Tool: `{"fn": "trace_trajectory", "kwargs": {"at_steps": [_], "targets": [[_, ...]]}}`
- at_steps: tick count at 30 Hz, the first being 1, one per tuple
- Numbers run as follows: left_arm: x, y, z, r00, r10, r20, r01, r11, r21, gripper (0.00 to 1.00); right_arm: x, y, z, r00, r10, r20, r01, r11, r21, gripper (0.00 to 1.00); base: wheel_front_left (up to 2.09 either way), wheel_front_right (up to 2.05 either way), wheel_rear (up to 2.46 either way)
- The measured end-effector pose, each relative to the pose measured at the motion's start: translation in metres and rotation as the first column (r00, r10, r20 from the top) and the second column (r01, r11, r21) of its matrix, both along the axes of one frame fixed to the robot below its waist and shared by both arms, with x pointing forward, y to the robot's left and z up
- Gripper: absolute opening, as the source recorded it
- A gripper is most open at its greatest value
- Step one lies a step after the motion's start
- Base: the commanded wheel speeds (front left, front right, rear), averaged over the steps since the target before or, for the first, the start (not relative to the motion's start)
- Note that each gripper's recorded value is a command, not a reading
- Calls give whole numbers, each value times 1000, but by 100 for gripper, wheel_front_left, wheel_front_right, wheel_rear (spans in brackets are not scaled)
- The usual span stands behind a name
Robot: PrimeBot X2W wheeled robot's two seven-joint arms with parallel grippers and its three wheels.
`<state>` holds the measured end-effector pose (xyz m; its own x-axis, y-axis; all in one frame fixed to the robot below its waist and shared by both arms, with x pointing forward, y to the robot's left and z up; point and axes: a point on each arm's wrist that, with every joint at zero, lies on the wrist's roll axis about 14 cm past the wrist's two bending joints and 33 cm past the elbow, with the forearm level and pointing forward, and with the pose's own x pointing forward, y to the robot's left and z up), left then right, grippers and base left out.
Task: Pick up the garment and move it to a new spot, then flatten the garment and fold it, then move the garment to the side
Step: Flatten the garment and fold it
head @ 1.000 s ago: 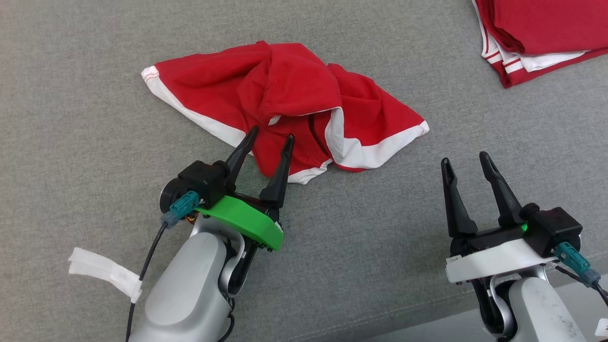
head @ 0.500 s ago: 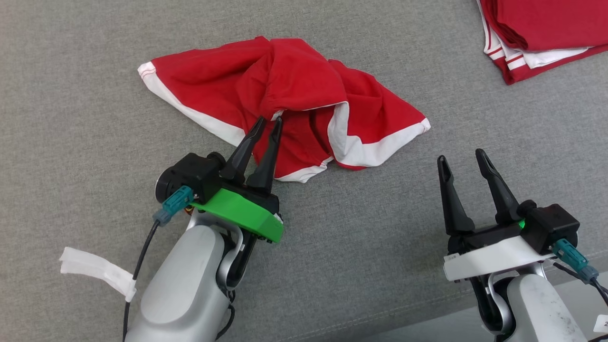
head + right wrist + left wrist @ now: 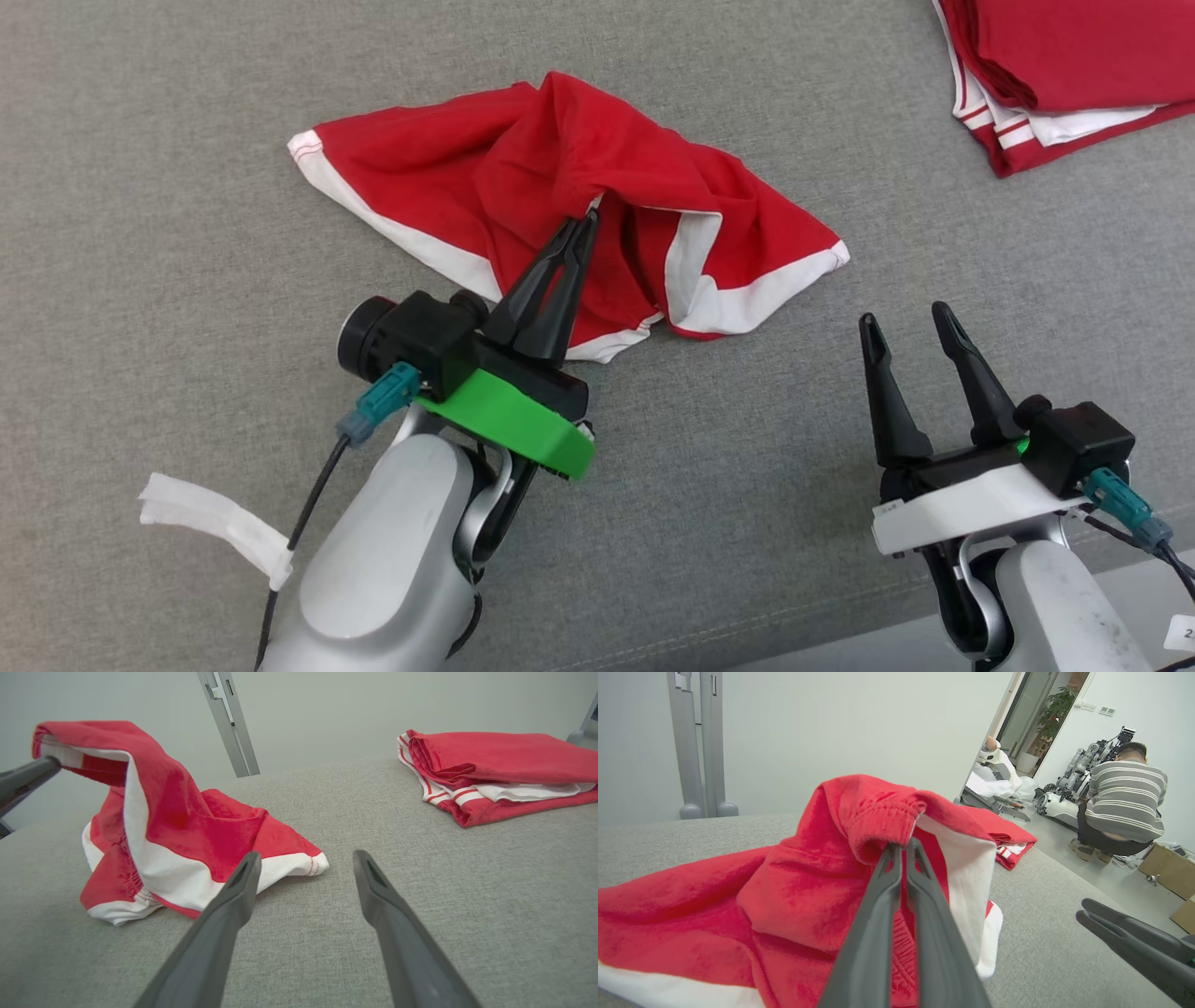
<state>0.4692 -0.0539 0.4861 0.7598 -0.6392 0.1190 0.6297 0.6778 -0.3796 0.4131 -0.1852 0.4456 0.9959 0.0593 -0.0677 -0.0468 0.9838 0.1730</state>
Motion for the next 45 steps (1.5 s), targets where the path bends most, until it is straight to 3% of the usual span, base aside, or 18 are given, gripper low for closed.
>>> {"fn": "trace_trajectory", "kwargs": {"at_steps": [9, 25, 26, 27, 29, 30, 35, 39, 42, 45], "targets": [[-23, 44, -20, 999, 35, 19, -38, 986, 160, 0, 14, 1, -13, 998, 36, -44, -35, 999, 6, 100, 0, 0, 0], [-38, 87, -27, 995, 83, 62, -98, 952, 291, 0, 51, 9, -52, 980, 87, -181, -87, 996, 9, 100, 0, 0, 0], [-38, 90, -28, 994, 86, 61, -100, 949, 298, 0, 53, 10, -53, 978, 94, -184, -94, 996, 8, 96, 0, 0, 0], [-39, 91, -29, 994, 87, 60, -101, 947, 304, 0, 53, 12, -54, 977, 99, -188, -99, 995, 11, 64, 0, 0, 0], [-39, 95, -32, 994, 89, 58, -103, 943, 316, 0, 53, 16, -59, 973, 110, -201, -108, 994, 20, 15, 0, 0, 0], [-40, 97, -33, 994, 91, 57, -104, 941, 322, 0, 52, 18, -61, 971, 117, -210, -114, 993, 27, 0, 0, 0, 0], [-40, 107, -37, 993, 91, 68, -110, 926, 361, 0, 53, 19, -60, 969, 132, -210, -130, 991, 23, 0, 0, 0, 0], [-43, 119, -37, 992, 73, 101, -109, 898, 426, 0, 63, 15, -35, 984, 121, -133, -117, 992, 38, 0, 0, 0, 0], [-47, 129, -39, 992, 24, 126, -85, 859, 505, 0, 73, 7, -6, 995, 92, -45, -88, 993, 78, 0, 0, 0, 0], [-39, 136, -24, 979, -76, 187, -55, 792, 608, 0, 90, 2, 33, 995, 73, 71, -81, 989, 122, 0, 0, 0, 0]]}}
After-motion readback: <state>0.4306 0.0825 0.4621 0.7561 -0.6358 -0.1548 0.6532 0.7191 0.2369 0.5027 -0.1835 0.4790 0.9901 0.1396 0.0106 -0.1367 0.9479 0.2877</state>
